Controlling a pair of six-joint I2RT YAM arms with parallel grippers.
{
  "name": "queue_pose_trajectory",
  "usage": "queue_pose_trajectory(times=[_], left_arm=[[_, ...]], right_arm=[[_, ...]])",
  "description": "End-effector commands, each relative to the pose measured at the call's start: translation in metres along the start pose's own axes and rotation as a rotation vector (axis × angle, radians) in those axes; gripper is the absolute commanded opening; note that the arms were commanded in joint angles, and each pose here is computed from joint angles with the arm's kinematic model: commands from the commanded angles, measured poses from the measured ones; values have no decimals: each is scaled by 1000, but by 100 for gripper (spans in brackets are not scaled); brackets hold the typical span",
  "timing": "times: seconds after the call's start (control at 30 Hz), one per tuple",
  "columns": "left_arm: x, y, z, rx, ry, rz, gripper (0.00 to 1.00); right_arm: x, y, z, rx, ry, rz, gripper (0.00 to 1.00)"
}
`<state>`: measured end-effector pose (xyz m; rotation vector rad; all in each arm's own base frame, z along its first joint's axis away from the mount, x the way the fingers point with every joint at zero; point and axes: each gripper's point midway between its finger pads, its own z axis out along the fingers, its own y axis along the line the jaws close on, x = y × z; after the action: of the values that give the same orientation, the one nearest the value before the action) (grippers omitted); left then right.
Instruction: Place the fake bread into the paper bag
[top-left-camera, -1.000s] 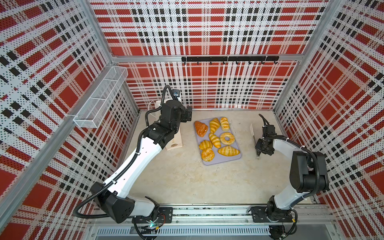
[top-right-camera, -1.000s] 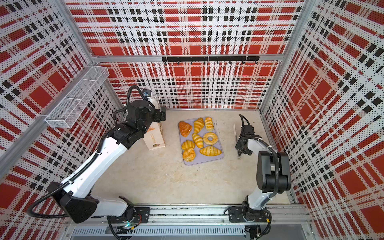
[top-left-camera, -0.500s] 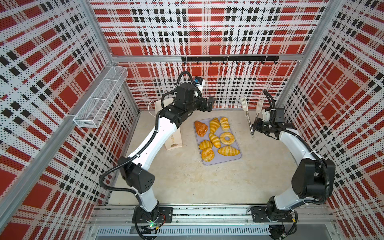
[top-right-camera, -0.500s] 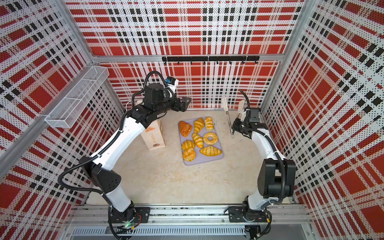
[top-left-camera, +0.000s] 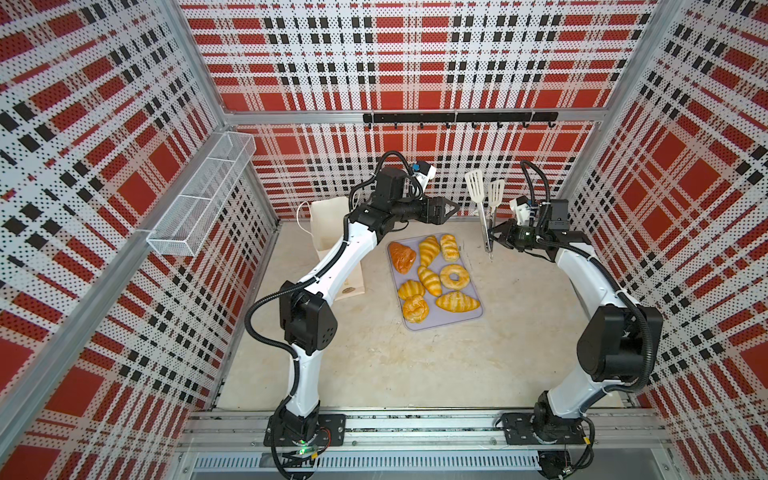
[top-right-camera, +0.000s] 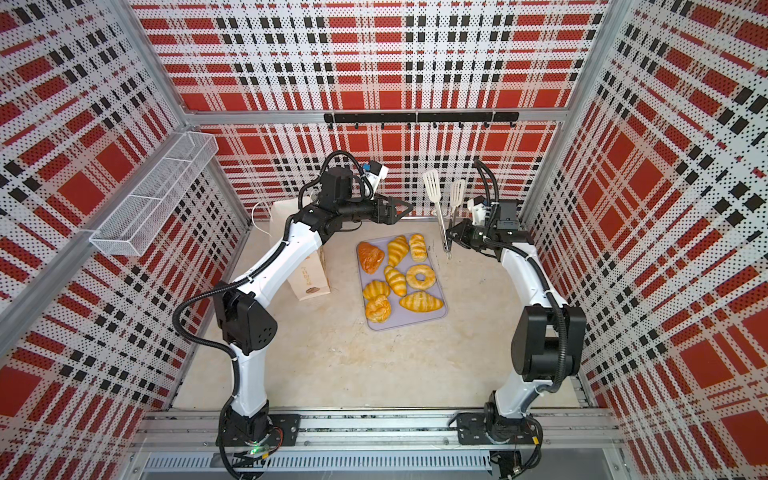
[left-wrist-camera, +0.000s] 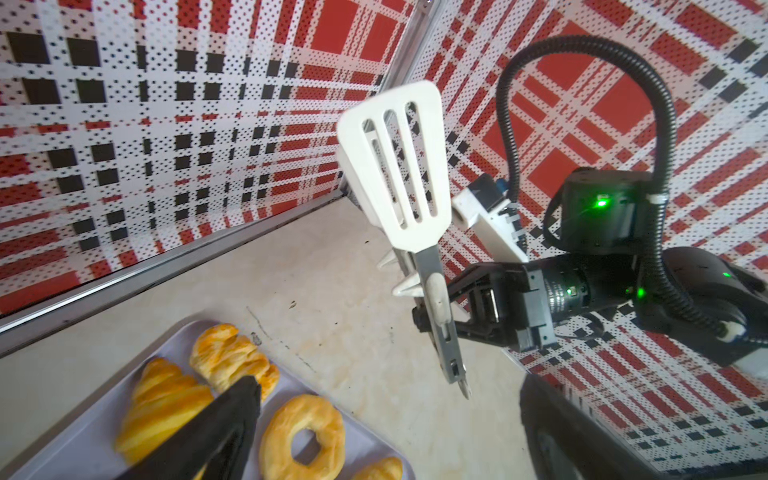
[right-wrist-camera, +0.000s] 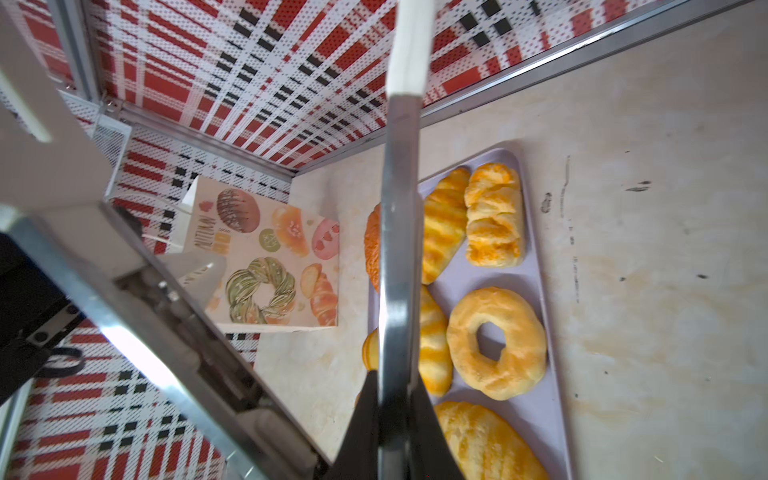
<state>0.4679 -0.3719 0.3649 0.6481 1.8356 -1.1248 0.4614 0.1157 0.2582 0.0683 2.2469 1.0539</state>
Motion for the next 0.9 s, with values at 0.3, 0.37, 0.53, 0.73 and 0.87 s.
queue_pose_trajectory(times=[0.3,0.37,0.53,0.73,0.87], left_arm=[[-11,-6,3,148,-48,5,93],[-12,1,0,156,-50,-13,92],[-14,5,-6,161,-48,-20,87],[-8,0,-2,188,-29,-18,85],[-6,-6,0,221,-20,-14,81]], right_arm=[[25,62,25,-255,197,-62,13],[26,68,25,-303,210,-34,12],[29,75,25,-322,219,-47,12],[32,80,27,-344,231,-36,12],[36,86,28,-366,248,-36,12]])
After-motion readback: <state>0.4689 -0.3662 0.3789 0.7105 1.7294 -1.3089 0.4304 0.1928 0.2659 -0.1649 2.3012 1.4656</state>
